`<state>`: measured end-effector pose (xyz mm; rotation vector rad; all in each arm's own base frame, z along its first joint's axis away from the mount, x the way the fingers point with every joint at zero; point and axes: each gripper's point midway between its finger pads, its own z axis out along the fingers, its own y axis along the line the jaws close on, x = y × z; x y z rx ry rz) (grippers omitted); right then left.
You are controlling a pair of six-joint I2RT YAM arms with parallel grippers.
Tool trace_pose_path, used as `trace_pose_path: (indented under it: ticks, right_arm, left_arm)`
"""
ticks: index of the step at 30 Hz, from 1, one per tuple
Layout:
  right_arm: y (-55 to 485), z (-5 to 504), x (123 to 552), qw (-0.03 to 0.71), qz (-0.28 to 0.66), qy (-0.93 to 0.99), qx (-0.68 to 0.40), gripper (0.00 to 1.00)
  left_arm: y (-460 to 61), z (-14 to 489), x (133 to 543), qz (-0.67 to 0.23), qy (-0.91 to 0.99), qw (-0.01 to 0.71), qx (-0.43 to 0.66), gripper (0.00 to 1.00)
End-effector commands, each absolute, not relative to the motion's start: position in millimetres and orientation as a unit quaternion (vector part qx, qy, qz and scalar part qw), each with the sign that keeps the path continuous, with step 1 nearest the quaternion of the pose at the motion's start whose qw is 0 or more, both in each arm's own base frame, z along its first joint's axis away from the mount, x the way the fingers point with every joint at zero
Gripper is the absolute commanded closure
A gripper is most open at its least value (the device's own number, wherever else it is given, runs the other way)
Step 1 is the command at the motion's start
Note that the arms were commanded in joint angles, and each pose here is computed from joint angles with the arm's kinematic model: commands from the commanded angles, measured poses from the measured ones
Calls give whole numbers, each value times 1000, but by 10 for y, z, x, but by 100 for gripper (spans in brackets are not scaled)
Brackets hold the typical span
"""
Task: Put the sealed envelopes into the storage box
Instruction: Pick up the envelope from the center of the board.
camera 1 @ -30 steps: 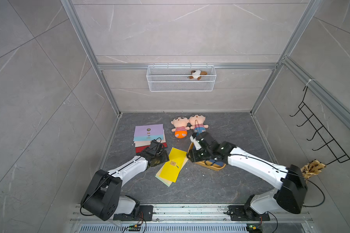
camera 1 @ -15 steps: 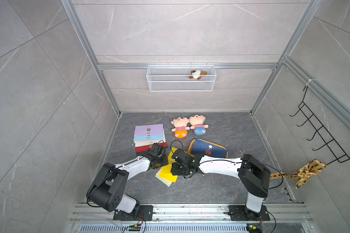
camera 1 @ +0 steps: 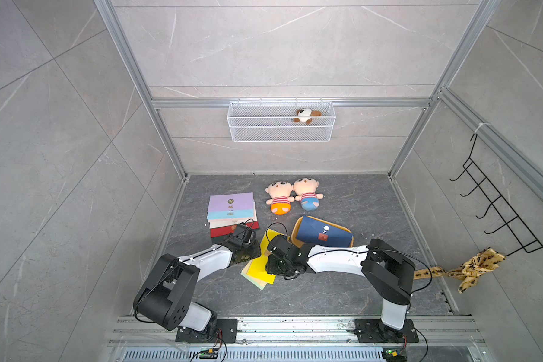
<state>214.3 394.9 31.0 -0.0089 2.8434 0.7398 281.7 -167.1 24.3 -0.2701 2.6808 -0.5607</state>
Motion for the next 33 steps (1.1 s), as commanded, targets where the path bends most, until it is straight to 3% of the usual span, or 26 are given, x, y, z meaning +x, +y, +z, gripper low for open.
trace_pose_path:
  ticks: [1,11,23,33]
  right_arm:
    - [3835,427,2129,113,246,963,11,50]
    - [3761,340,2076,101,235,966,20,49]
    - [3692,171,2028,87,221,971,37,47]
    - [3839,197,2021,76,249,965,31,47]
  left_arm:
    - [-1621,187,2661,-191,962,170,-100,66]
    - [-1628,300,2636,-201,958,179,-99,70]
    - [-1737,519,2619,-236,949,191,-89,90]
    - [-1807,158,2525,-214,962,149,-80,94]
